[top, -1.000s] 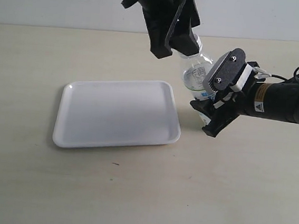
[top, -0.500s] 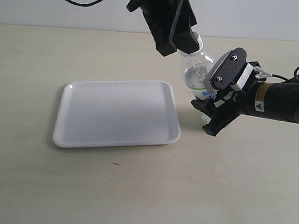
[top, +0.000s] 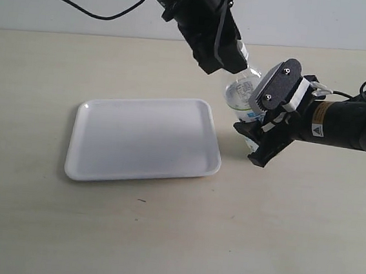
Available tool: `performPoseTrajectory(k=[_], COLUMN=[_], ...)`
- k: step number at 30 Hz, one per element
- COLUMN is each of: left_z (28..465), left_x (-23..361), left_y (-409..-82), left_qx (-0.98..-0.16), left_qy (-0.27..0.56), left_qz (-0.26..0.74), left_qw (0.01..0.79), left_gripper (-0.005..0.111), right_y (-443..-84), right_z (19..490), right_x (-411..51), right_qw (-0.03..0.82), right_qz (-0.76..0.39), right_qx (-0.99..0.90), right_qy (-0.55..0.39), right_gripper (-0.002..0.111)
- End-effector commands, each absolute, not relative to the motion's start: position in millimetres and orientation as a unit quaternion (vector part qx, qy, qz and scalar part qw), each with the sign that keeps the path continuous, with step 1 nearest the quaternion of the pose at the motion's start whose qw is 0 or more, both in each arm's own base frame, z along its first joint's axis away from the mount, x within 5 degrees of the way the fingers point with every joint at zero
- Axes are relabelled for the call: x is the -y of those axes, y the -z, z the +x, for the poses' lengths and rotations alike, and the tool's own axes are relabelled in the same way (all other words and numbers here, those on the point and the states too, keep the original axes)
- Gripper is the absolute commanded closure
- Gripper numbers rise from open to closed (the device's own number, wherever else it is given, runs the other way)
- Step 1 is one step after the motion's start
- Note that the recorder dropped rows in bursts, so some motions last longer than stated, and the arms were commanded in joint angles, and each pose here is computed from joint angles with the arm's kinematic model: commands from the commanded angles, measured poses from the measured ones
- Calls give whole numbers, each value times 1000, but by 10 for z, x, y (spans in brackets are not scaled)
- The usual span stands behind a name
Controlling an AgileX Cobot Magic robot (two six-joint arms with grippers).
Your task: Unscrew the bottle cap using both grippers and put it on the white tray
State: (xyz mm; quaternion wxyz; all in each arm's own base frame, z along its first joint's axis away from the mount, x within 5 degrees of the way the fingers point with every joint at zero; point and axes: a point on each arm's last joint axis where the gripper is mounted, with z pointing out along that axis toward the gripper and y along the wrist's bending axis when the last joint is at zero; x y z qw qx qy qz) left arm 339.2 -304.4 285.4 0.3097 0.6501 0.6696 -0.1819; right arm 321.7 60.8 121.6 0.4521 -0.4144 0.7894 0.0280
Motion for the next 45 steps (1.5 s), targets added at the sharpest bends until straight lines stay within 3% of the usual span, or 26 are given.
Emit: performPoseTrajectory(k=[1,11,19,23,34,45], left_z=[3406,3408,3407,3405,3324,3321], left_x=[3047,3010,3010,3012,3015,3040], left_y=[-2905,-2874,-2873,-2874,-2861,-2882], left_qx=[-677,-674,-672,-674,-815,-877], left_qy=[189,166,166,169,262,310], left_qz=[635,652,654,651,471,324], left_qw=[320,306,305,305,214,171], left_gripper=[52,52,107,107,107,107], right_y=[-1171,-1171,-1171,-1171,-1171,-1161], right_z=[3209,3209,3209,3209,3209,3206], right_x=[-591,-591,-591,-591,-591,-580], right_qw=[435,435,435,435,435,429], right_qz=[-422,-422,-422,-422,-422,-421], right_qx=[-795,-795,-795,-795,-795,-799], right_qy=[-20,-20,-20,-19,-19,-16], right_gripper=[108,108,108,108,108,108])
